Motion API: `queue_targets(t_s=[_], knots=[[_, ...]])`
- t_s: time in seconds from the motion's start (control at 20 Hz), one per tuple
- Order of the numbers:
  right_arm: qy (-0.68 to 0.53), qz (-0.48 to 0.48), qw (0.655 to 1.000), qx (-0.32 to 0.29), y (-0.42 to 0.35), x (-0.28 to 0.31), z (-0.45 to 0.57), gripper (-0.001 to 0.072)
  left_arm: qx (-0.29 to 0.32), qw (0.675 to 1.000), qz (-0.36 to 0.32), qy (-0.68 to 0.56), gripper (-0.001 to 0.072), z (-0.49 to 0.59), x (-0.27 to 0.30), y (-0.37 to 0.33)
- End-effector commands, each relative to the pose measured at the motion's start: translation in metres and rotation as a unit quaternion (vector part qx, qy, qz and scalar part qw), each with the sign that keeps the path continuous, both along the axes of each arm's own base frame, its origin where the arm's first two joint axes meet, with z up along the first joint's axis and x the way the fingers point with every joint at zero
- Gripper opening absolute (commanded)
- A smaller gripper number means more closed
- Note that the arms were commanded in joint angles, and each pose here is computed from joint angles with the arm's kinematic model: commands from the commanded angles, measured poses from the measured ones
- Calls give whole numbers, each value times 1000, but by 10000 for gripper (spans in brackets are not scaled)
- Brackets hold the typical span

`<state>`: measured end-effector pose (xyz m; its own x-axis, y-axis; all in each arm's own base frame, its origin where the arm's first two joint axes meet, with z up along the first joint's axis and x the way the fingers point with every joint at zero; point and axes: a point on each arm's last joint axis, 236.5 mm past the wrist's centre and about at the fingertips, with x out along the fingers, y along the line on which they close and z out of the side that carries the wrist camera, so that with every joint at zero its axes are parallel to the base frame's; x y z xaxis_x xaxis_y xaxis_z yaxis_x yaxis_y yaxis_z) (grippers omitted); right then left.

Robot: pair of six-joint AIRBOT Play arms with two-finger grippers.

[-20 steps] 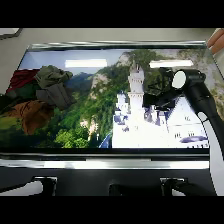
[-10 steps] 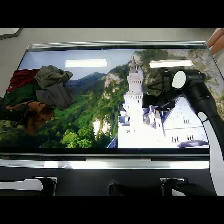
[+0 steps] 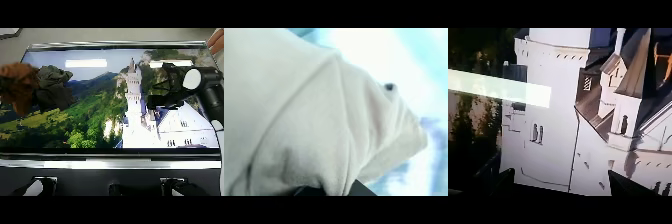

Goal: Fold the shirts.

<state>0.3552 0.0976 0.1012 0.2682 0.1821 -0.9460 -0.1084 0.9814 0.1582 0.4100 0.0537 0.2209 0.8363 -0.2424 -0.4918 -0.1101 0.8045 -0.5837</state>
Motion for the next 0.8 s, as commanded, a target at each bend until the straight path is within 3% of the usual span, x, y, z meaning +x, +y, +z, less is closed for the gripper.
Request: queue_targets(t_s=[0.0,0.15,0.35,0.55,0.75], knots=[[-42,2,999,-14,-13,-20,37,669,18,981,-81,-174,29,130,-84,-109],[-86,-2,996,-18,-23,-42,72,669,-47,963,-176,-198,29,151,-156,-186],[-132,-14,991,-8,-32,-78,110,669,-91,944,-294,-117,28,94,-188,-252],[-161,-35,986,-3,-42,-109,132,669,-51,928,-364,62,29,-49,-184,-299],[-152,-59,987,3,-46,-120,133,669,-1,868,-453,206,28,-179,-211,-370]])
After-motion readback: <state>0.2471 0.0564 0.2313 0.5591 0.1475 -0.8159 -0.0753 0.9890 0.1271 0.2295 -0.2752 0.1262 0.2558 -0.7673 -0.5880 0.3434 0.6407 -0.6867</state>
